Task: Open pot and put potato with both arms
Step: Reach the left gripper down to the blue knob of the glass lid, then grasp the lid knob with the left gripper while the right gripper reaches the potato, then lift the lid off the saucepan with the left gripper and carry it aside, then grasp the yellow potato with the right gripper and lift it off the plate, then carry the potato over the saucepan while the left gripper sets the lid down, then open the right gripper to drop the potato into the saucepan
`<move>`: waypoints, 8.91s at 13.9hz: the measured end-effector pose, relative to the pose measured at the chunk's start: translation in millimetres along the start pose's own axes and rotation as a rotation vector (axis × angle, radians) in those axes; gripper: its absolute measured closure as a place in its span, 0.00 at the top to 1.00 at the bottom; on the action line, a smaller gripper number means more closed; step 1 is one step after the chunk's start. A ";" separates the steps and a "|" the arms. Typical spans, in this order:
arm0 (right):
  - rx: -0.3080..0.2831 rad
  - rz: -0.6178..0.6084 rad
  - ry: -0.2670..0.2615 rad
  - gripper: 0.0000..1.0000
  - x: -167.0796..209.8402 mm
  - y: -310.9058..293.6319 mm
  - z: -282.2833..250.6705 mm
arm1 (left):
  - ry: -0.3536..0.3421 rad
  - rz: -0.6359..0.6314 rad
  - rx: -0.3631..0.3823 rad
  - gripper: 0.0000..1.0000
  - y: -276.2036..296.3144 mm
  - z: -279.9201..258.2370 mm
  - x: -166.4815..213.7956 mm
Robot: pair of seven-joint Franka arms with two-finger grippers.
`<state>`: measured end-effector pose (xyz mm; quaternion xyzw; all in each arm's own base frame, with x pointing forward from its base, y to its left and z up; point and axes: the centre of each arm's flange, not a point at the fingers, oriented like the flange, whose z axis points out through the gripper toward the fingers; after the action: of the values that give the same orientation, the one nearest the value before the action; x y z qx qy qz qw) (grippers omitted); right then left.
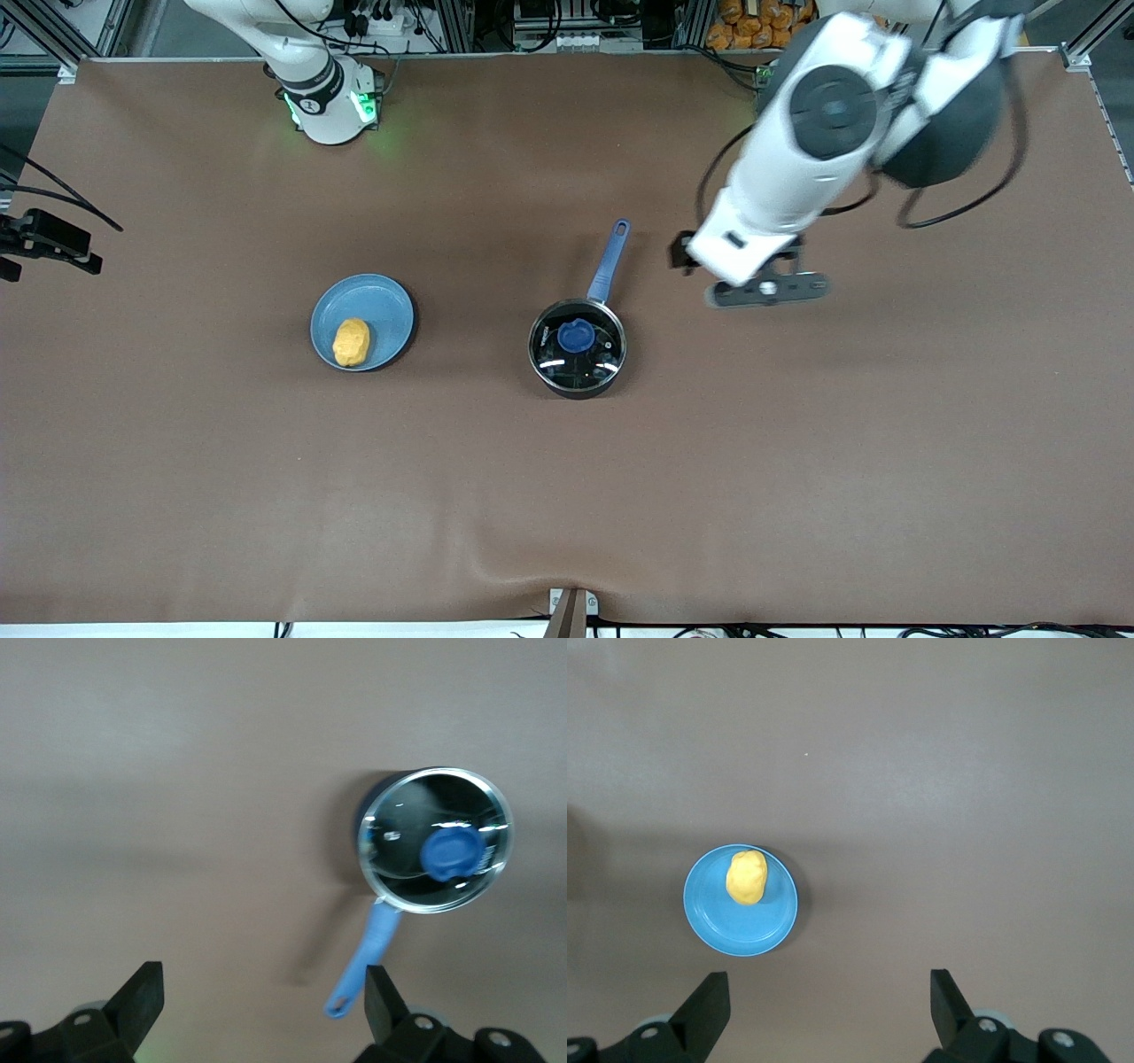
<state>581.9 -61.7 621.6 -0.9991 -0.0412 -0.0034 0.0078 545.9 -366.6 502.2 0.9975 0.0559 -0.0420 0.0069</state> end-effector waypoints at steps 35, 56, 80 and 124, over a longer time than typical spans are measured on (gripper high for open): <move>0.000 0.120 0.028 1.00 33.1 -85.7 231.8 | 0.088 -0.065 -0.063 0.85 144.5 210.7 2.0; 0.036 0.083 -0.024 1.00 -9.2 -156.2 412.5 | 0.176 -0.147 -0.139 0.67 74.9 65.8 49.5; 0.076 0.232 0.034 0.65 12.8 -293.9 237.5 | 0.073 -0.306 -0.024 0.67 -302.1 260.1 149.6; -0.099 0.189 0.098 1.00 65.7 -438.2 176.8 | 0.044 -0.085 -0.018 1.00 -284.8 -137.2 27.2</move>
<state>612.4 383.1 451.9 -0.9963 0.0541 -0.0533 -0.0394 552.2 -78.0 634.0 0.9948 0.0989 -0.0197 0.0129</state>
